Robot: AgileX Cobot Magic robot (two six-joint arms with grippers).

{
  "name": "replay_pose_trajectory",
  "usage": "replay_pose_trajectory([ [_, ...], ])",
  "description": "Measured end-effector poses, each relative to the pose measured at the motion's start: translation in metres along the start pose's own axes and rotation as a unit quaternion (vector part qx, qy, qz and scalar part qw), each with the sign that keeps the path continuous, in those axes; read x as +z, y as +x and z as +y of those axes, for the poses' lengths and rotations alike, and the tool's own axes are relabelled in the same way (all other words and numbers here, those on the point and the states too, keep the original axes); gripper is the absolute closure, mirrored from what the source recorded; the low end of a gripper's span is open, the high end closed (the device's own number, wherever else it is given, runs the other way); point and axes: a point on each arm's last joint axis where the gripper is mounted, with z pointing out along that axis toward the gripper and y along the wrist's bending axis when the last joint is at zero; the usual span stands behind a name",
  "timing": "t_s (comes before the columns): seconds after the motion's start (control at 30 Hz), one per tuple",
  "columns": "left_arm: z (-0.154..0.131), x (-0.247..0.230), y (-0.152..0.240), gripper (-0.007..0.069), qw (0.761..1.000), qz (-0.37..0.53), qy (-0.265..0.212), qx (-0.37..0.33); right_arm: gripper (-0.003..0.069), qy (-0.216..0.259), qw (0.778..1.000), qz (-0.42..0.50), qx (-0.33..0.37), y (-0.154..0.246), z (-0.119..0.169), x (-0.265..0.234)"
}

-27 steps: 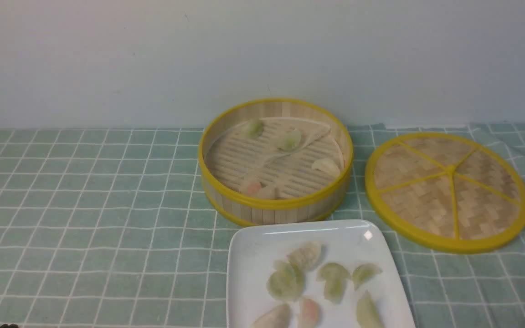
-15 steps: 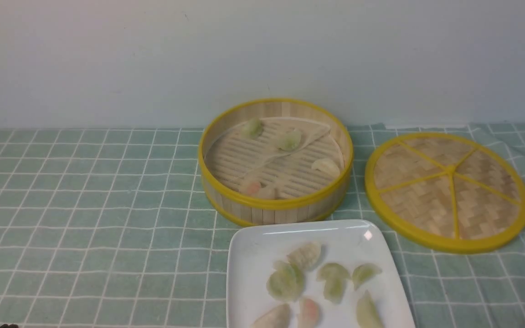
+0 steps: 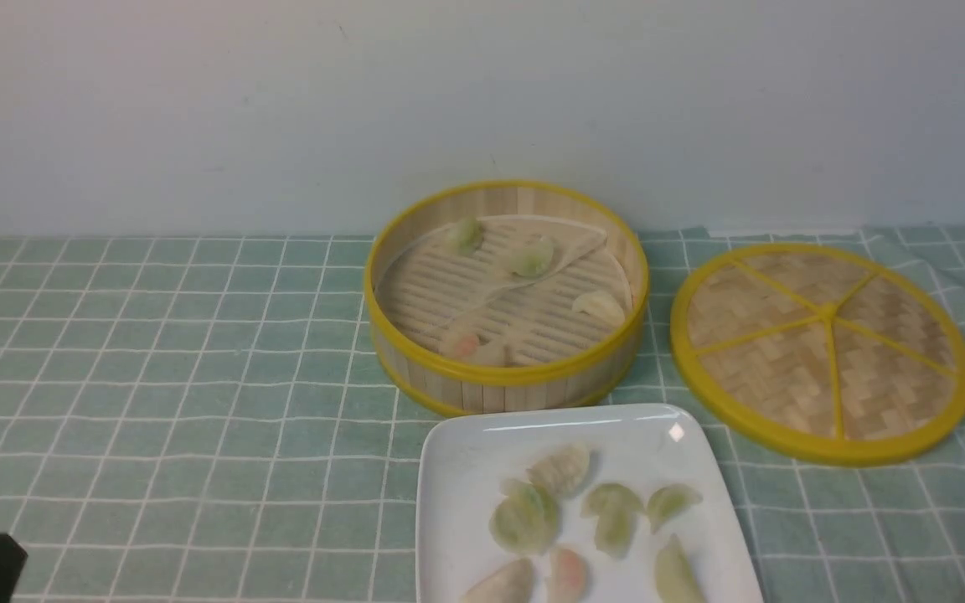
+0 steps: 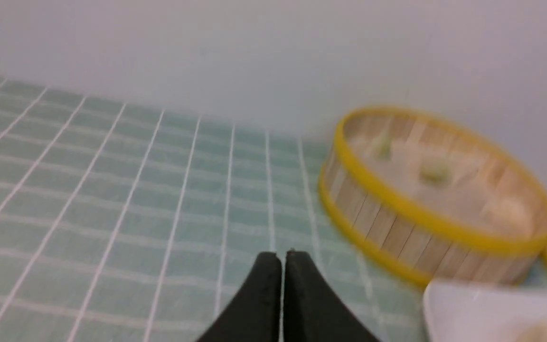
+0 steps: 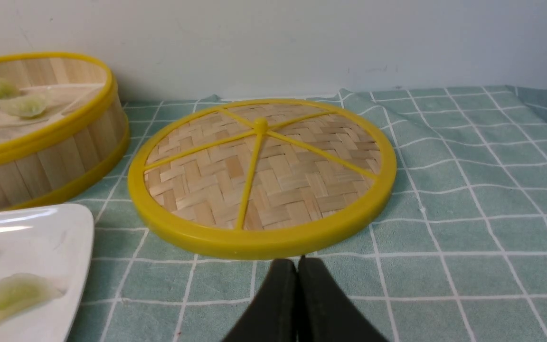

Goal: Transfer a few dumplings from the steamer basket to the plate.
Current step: Use the left arm to grab a dumpling from the steamer

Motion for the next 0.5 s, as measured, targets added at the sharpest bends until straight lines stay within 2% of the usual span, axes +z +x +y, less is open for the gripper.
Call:
replay_pose_trajectory([
  [0.1,-0.003,-0.003,-0.024,0.0631,0.990,-0.133,0.021,-0.029,0.0673,0.000,1.000,0.000,0.000,0.000,0.000,0.000],
  [0.2,-0.006,-0.013,-0.049,0.0631,0.965,-0.252,0.042,-0.051,0.0673,0.000,1.000,0.000,0.000,0.000,0.000,0.000],
  [0.27,-0.013,-0.017,-0.066,0.0631,0.958,-0.275,0.052,-0.058,0.0673,0.000,1.000,0.000,0.000,0.000,0.000,0.000],
  [0.37,-0.039,-0.012,-0.116,0.0631,0.976,-0.211,0.056,-0.023,0.0673,0.000,1.000,0.000,0.000,0.000,0.000,0.000],
  [0.43,-0.046,0.000,-0.126,0.0631,0.989,-0.139,0.040,-0.001,0.0673,0.000,1.000,0.000,0.000,0.000,0.000,0.000],
  [0.47,-0.055,0.018,-0.144,0.0631,0.999,-0.035,0.013,0.019,0.0673,0.000,1.000,0.000,0.000,0.000,0.000,0.000],
  [0.5,-0.059,0.023,-0.155,0.0631,1.000,-0.003,0.005,0.028,0.0673,0.000,1.000,0.000,0.000,0.000,0.000,0.000],
])
